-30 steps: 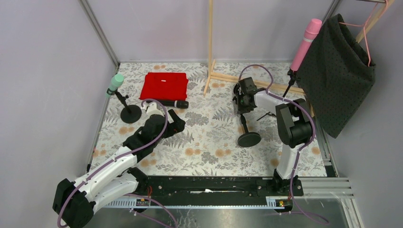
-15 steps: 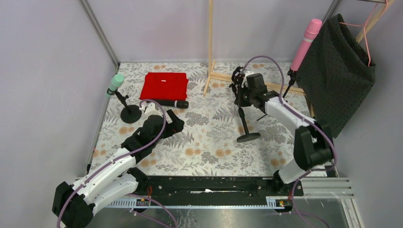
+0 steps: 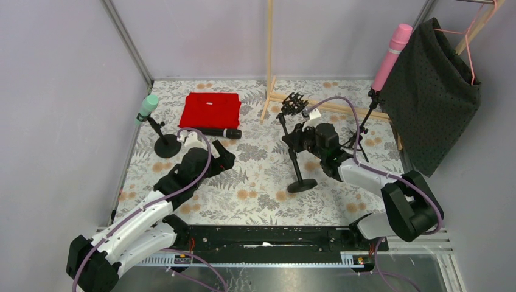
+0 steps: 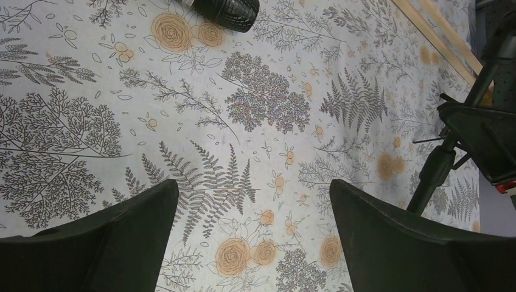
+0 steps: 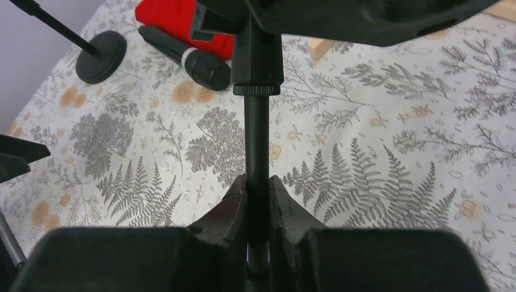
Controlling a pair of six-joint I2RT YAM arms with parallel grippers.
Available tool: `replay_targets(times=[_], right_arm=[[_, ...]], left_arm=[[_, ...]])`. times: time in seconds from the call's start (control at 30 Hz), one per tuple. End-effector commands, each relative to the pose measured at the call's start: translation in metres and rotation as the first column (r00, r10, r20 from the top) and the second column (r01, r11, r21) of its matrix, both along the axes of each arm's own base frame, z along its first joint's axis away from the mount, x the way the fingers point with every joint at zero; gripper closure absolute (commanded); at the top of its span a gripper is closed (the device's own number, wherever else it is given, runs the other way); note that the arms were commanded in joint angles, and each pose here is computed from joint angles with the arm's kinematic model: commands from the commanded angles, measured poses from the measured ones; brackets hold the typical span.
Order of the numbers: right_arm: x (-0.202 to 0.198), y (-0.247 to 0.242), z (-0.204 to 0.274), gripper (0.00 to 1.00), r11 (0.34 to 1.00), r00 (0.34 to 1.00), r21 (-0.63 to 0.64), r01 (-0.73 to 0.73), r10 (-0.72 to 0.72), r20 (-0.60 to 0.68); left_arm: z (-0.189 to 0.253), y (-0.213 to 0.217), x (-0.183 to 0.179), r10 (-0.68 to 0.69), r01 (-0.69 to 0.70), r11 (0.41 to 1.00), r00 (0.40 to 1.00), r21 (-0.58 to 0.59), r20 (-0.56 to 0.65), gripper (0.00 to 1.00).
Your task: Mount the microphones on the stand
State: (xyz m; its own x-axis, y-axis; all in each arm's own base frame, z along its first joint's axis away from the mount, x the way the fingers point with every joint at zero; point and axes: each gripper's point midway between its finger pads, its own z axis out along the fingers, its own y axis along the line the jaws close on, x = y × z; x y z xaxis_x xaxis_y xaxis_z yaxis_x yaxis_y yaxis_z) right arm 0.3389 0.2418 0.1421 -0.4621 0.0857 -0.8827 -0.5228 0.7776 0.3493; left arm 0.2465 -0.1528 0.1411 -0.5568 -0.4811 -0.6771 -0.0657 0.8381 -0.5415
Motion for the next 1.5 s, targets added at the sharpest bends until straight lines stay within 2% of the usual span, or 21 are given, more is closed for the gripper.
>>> replay_targets(times=[0.0,0.27,0.4,0.5,0.6,0.7,1.2,1.47], right_arm=[[0.012,0.02,0.08,1.0,0.973,0.95,0.223,-0.052,-0.021,0.312],[0.003,0.021,0.112,1.0,0.95,0.874,0.295,-0.105,-0.054,0.482],[-0.002,0.024,0.118,1.0,0.94,0.817,0.302,-0.161,-0.045,0.575],[-0.006,0.024,0.12,1.0,0.929,0.749,0.311,-0.198,-0.061,0.66],[0.001,0.033,0.103,1.0,0.941,0.745,0.264,-0.21,-0.021,0.666],[0.005,0.037,0.099,1.0,0.946,0.739,0.242,-0.217,-0.003,0.674],[-0.016,0.031,0.132,0.94,0.947,0.638,0.19,-0.259,0.021,0.77],[-0.022,0.038,0.129,0.88,0.938,0.63,0.167,-0.304,0.066,0.774]], left_arm=[[0.017,0.001,0.008,0.011,-0.01,1.0,0.998,-0.011,0.064,0.01],[0.019,-0.006,0.015,-0.01,0.012,1.0,0.996,-0.021,0.091,0.01],[0.033,-0.027,0.025,-0.086,0.094,0.995,0.985,-0.046,0.147,0.01],[0.045,-0.048,0.029,-0.169,0.189,0.979,0.963,-0.077,0.211,0.01],[0.051,-0.061,0.036,-0.206,0.236,0.968,0.943,-0.09,0.263,0.01],[0.051,-0.067,0.046,-0.218,0.245,0.967,0.939,-0.073,0.265,0.01],[0.069,-0.096,0.1,-0.223,0.254,0.966,0.919,-0.054,0.325,0.01],[0.096,-0.113,0.128,-0.229,0.267,0.963,0.895,-0.047,0.383,0.01]])
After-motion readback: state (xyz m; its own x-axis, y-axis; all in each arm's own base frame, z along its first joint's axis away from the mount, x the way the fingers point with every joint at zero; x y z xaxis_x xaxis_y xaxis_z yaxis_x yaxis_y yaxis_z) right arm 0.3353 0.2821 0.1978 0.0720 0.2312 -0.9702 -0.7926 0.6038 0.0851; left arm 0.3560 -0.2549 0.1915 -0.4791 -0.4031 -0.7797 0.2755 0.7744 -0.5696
